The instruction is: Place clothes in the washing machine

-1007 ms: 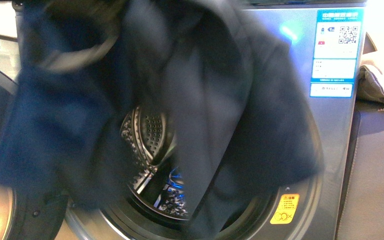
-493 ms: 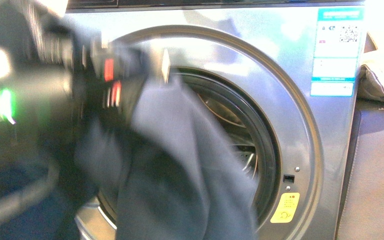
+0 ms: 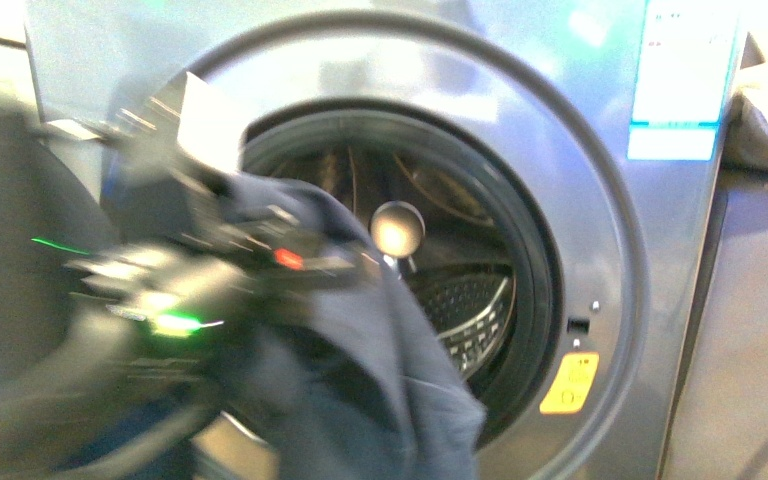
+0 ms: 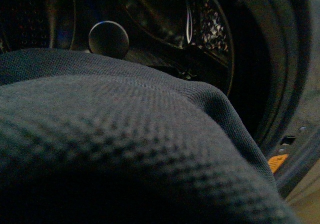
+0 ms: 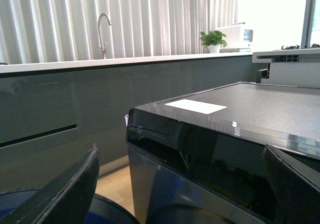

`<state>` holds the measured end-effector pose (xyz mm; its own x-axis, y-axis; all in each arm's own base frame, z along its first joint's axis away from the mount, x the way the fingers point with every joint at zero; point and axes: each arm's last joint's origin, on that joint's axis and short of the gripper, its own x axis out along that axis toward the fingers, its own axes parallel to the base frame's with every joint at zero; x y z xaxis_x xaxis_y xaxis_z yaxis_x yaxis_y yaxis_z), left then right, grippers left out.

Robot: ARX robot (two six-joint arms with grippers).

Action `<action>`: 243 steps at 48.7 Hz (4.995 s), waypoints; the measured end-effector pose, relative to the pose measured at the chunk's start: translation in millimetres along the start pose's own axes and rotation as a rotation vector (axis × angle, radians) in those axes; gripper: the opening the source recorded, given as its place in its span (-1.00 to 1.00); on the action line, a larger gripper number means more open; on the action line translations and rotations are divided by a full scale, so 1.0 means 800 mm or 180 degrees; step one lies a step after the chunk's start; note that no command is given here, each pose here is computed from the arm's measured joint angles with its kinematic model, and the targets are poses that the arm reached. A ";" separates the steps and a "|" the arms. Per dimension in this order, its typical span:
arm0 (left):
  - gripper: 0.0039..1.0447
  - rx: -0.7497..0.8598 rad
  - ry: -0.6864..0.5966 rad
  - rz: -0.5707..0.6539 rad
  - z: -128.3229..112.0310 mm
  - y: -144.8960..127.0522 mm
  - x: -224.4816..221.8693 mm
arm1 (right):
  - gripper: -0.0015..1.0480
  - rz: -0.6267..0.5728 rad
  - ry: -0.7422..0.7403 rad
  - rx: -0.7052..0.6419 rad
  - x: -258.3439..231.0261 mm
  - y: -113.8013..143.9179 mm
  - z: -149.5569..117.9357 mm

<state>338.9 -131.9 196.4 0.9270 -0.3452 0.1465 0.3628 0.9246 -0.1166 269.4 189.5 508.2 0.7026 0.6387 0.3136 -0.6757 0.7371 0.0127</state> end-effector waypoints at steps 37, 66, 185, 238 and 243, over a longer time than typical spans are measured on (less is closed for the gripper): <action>-0.82 0.0375 -0.0367 0.0395 -0.033 0.031 0.199 | 0.85 0.0000 0.0000 0.0000 0.000 0.000 0.000; -0.82 0.0528 -0.0322 0.0625 -0.071 0.046 0.256 | 0.85 0.0000 0.0000 0.0000 0.000 0.000 0.000; 0.88 0.0218 -0.0252 -0.0120 0.110 0.056 -0.180 | 0.85 -0.1711 0.0194 -0.0010 -0.035 -0.015 0.030; -0.89 0.0414 0.0379 0.1168 0.039 0.051 -0.324 | -0.42 -0.2294 0.0889 -0.0383 -0.283 -0.022 -0.158; -0.94 0.0423 0.0385 0.1169 0.035 0.051 -0.326 | -0.75 -0.2268 0.0935 -0.0392 -0.308 -0.029 -0.186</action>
<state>108.8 0.3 180.9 1.0000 0.0027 0.0013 -0.0027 0.9999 -0.0105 145.0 47.8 289.6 0.9998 0.0217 0.0048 -0.0218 0.9997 0.0058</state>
